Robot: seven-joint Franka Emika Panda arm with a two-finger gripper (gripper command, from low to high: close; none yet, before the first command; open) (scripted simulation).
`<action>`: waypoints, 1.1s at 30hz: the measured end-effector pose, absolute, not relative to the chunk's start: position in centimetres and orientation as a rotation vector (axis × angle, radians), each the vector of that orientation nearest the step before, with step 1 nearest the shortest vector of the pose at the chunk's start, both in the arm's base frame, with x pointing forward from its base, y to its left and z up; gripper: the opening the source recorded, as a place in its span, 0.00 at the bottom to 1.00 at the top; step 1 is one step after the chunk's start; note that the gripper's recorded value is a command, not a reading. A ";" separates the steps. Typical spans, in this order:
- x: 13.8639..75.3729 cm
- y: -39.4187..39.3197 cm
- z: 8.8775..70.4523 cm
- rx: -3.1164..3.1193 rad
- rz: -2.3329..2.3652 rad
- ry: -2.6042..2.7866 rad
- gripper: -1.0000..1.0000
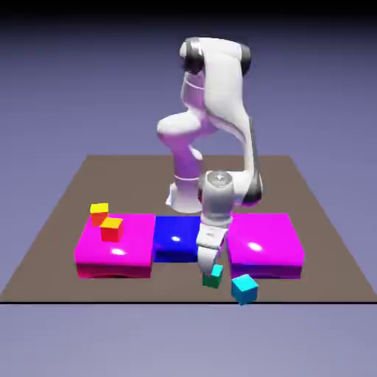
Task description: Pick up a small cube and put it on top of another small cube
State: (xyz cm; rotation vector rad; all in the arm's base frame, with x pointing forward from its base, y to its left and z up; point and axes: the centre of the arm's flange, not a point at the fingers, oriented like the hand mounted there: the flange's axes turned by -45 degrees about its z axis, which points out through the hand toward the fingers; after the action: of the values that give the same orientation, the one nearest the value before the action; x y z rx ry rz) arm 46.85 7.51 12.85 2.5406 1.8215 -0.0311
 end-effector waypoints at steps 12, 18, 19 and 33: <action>47.1 0.0 23.3 2.687 -0.022 1.623 0.00; 43.5 -13.4 29.0 2.898 -0.018 1.227 0.00; 42.6 -15.0 29.8 2.920 -0.018 1.174 0.00; 29.5 -29.3 30.2 3.094 -0.034 0.559 0.00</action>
State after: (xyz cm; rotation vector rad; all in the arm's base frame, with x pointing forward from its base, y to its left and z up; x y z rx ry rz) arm 29.48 -29.35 30.20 3.0937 0.5587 -0.0344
